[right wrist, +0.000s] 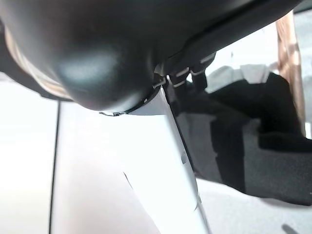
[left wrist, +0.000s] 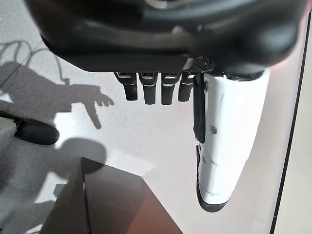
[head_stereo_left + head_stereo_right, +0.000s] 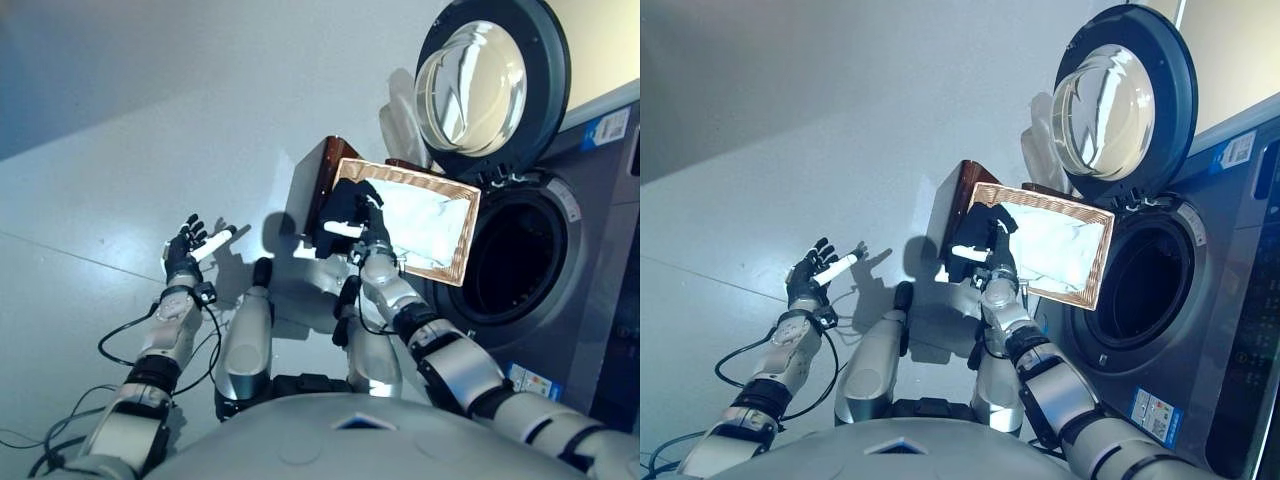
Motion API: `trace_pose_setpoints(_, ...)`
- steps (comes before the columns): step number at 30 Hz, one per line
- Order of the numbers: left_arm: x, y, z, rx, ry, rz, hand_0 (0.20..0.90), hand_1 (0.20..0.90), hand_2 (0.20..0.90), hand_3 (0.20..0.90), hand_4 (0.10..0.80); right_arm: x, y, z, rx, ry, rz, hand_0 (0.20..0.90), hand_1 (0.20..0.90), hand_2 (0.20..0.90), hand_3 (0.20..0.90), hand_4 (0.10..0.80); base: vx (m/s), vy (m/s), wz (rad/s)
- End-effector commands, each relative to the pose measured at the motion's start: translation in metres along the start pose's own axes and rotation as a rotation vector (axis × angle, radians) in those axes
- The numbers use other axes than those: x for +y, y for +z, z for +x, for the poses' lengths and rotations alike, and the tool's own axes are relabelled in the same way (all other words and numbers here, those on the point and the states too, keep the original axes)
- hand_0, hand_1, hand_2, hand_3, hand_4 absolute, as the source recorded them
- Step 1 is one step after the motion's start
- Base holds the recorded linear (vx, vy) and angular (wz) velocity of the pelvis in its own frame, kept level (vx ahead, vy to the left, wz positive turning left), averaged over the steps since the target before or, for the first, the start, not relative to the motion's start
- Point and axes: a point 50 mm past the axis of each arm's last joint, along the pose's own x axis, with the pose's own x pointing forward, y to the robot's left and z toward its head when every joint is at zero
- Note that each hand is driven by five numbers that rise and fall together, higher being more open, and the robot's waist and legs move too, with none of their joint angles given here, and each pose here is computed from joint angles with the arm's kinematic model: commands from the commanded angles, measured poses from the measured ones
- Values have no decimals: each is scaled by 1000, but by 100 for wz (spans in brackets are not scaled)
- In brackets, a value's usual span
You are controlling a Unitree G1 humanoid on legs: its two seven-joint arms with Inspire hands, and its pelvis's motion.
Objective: Pick up the clothes and place them into the washing machine
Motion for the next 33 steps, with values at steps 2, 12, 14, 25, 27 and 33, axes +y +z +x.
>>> trace_pose_setpoints(2,-6,17,-2,-134,-5,-10,900,900,900,900,800,0,22,0,-123,-58,32,900,900,900,900,800,-5,11,2)
trace_pose_setpoints(12,-9,17,-3,-140,-6,-17,900,900,900,900,800,-1,18,3,-75,-142,13,900,900,900,900,800,-15,17,4)
trace_pose_setpoints(14,-12,19,-4,-152,-15,-26,900,900,900,900,800,-4,16,6,-51,-176,11,900,900,900,900,800,-44,34,1)
trace_pose_setpoints(25,-17,19,-8,-158,-51,-25,900,900,900,900,800,-15,30,17,-9,-259,14,900,900,900,900,800,-15,20,1)
trace_pose_setpoints(27,-17,20,-8,-161,-55,-19,900,900,900,900,800,-15,37,19,-21,-266,17,900,900,900,900,800,-21,47,1)
trace_pose_setpoints(33,-20,22,-8,-166,-56,-21,900,900,900,900,800,-15,55,21,-82,-267,39,900,900,900,900,800,-18,32,-6)
